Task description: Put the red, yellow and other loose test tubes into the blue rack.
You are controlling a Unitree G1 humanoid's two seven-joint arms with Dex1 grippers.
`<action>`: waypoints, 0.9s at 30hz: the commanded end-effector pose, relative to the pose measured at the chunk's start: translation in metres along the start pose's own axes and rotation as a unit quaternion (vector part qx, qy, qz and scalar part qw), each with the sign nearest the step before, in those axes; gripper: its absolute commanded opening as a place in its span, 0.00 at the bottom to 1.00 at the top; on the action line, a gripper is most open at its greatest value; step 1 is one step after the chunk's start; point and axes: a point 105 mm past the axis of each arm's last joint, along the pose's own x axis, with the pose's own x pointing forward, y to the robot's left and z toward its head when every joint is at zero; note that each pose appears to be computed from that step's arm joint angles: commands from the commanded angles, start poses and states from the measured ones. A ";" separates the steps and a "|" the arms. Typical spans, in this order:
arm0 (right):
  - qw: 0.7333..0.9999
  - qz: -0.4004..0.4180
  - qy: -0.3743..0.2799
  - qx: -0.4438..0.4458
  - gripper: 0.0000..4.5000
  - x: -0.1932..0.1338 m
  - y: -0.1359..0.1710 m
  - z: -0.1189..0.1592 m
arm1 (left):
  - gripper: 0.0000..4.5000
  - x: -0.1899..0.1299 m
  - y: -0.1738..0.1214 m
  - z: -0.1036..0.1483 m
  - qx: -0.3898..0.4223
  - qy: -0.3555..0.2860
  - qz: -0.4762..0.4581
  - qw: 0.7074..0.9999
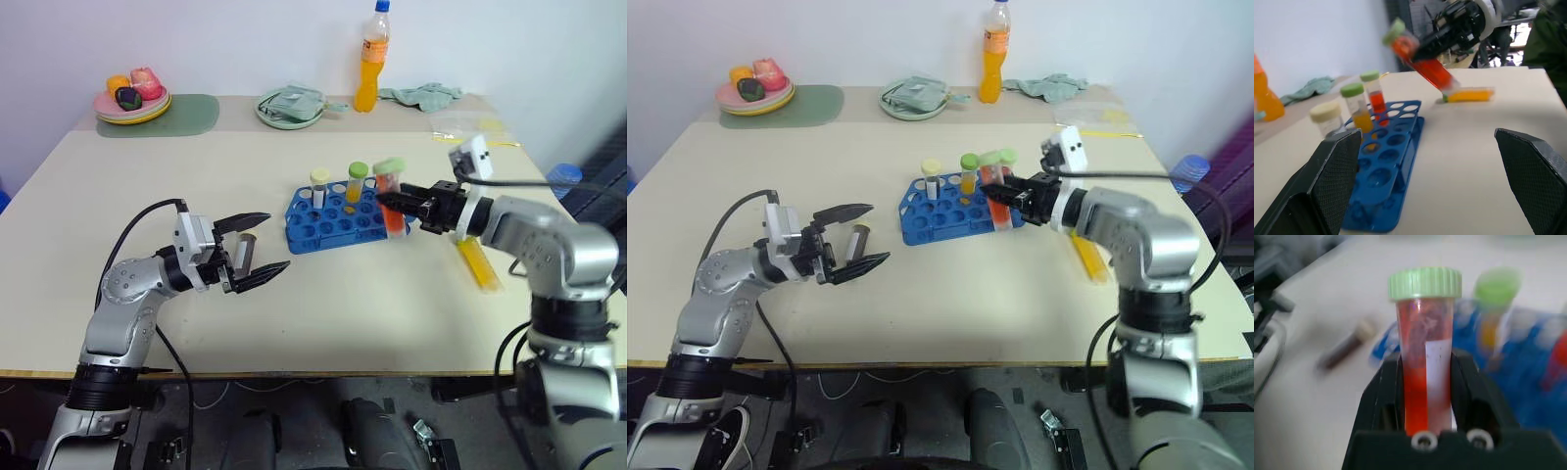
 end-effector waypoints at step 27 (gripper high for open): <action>0.956 -0.234 -0.166 -0.065 0.18 0.027 -0.040 -0.030 | 1.00 -0.006 0.022 0.015 0.043 -0.005 0.004 0.999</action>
